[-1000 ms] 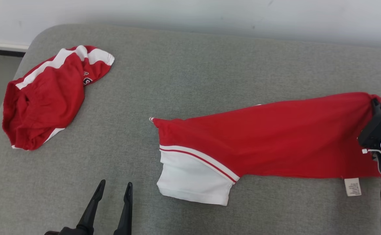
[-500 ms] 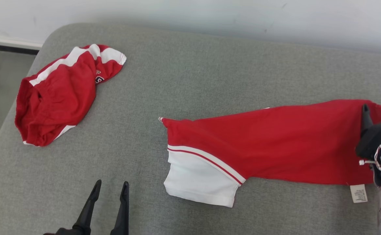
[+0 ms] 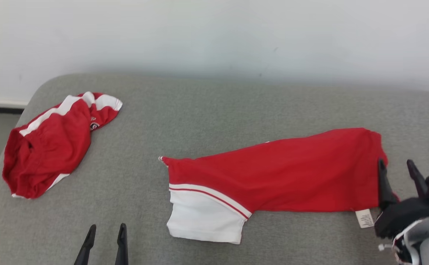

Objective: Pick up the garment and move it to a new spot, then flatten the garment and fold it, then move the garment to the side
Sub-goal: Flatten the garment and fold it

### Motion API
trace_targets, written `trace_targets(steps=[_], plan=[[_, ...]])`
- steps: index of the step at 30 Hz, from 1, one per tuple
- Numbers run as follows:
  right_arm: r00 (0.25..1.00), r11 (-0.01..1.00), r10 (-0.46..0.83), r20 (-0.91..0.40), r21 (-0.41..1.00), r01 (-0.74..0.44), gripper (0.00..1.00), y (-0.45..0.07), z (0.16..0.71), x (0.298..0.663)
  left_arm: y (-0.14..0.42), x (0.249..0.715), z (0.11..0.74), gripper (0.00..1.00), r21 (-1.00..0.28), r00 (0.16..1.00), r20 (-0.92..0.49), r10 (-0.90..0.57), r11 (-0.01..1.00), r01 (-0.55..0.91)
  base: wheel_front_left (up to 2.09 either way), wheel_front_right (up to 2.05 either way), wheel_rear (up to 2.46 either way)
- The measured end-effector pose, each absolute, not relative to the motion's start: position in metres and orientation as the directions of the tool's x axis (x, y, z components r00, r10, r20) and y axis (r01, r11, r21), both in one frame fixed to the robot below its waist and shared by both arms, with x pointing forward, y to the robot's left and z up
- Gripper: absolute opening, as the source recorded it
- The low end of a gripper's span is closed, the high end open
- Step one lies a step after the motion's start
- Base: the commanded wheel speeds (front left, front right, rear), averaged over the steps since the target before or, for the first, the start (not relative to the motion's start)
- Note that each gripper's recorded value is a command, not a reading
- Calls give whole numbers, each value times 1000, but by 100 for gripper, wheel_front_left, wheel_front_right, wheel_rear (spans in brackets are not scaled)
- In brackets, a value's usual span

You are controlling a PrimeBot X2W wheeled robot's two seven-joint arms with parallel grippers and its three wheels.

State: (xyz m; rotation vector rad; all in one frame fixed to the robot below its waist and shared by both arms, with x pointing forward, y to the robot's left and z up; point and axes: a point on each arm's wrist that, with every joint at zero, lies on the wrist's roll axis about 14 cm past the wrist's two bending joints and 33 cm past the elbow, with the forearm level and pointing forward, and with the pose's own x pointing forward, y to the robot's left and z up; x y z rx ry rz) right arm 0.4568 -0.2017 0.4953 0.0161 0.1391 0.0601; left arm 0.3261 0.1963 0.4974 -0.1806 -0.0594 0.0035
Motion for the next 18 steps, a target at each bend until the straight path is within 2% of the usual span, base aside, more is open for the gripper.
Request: trace_targets(steps=[8,18], plan=[[997,997,82,-1,-3,-82,100,-200,513,398,191,327,501,100,-181,997,76,-10,983,23,0,0,0],[994,996,94,59,3,-94,100,-201,513,345,181,328,499,100,-168,996,73,-49,984,61,0,0,0]])
